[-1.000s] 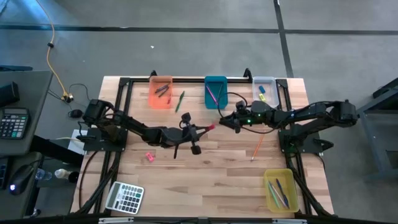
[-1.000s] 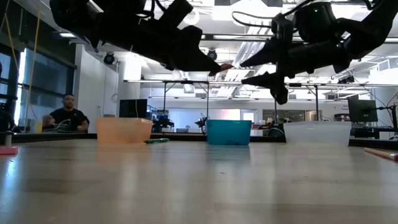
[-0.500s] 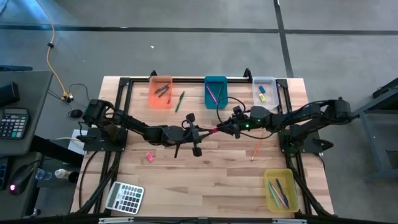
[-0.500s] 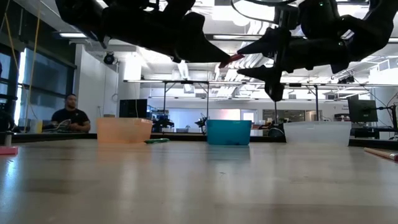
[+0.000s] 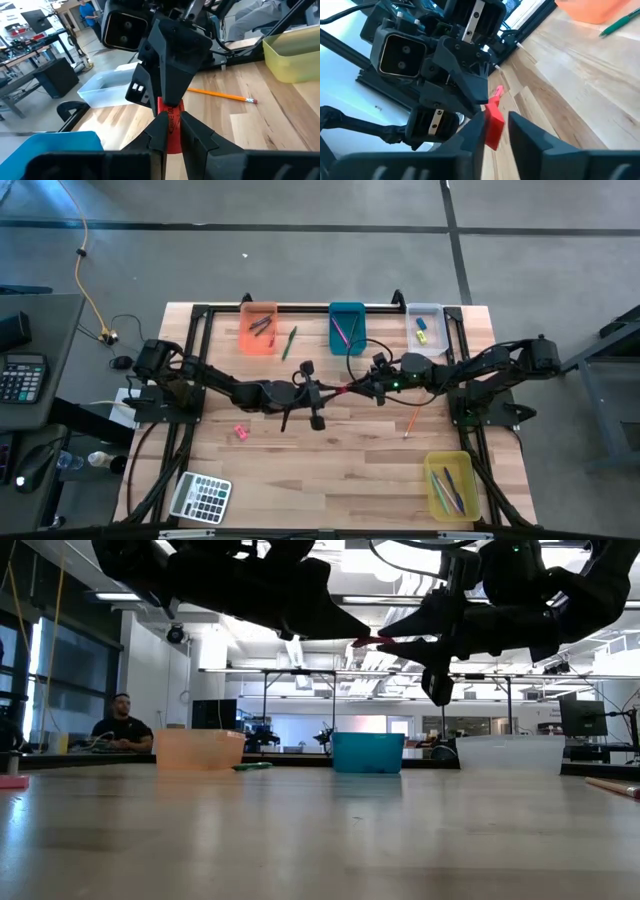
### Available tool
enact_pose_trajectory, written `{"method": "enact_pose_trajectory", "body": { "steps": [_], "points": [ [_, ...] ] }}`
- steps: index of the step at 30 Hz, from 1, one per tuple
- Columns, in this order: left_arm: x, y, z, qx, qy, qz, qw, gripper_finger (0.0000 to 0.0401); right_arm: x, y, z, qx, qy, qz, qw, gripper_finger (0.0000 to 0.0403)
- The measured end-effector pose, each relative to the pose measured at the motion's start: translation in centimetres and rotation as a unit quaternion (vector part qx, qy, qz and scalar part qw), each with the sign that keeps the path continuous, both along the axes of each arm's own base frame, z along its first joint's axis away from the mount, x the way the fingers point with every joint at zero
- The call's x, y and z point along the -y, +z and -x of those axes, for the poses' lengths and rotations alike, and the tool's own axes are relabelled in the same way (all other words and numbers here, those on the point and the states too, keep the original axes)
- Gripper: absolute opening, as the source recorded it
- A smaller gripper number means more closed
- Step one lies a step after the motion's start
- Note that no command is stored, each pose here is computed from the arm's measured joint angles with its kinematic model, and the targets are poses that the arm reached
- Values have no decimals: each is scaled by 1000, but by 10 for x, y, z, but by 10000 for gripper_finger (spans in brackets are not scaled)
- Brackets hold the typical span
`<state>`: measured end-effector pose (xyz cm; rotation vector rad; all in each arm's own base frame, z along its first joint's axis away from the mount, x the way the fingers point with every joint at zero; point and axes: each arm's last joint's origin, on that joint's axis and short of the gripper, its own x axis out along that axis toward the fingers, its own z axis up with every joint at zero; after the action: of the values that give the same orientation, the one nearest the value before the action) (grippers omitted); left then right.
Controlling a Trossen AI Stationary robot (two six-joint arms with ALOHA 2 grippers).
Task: Sort crayons/erasers/pens/pencils in bins
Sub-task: Put the orange eraser into the transparent bin
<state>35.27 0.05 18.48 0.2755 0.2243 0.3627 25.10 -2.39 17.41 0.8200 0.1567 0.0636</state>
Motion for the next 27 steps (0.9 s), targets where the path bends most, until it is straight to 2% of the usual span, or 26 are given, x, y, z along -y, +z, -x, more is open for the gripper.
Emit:
{"method": "enact_pose_trajectory", "body": {
  "steps": [5, 8, 13, 20, 27],
  "points": [
    [-5, 0, 0, 7, 9, 14, 1000, 29, 0, 0, 0, 1, 0, 11, 1000, 21],
    [-10, 0, 0, 16, 8, 38, 999, 31, 0, 0, 0, 2, -2, 19, 1000, 6],
    [-15, 0, 0, 17, 8, 44, 999, 53, 1, 0, 0, 2, -11, 26, 1000, 10],
    [-14, 8, 7, -14, -2, 51, 999, 110, 2, 0, 0, 3, -22, 46, 999, 12],
    [-14, 25, 20, -27, 2, 62, 998, 157, 3, 0, 0, 4, -35, 81, 996, 12]
  ]
}}
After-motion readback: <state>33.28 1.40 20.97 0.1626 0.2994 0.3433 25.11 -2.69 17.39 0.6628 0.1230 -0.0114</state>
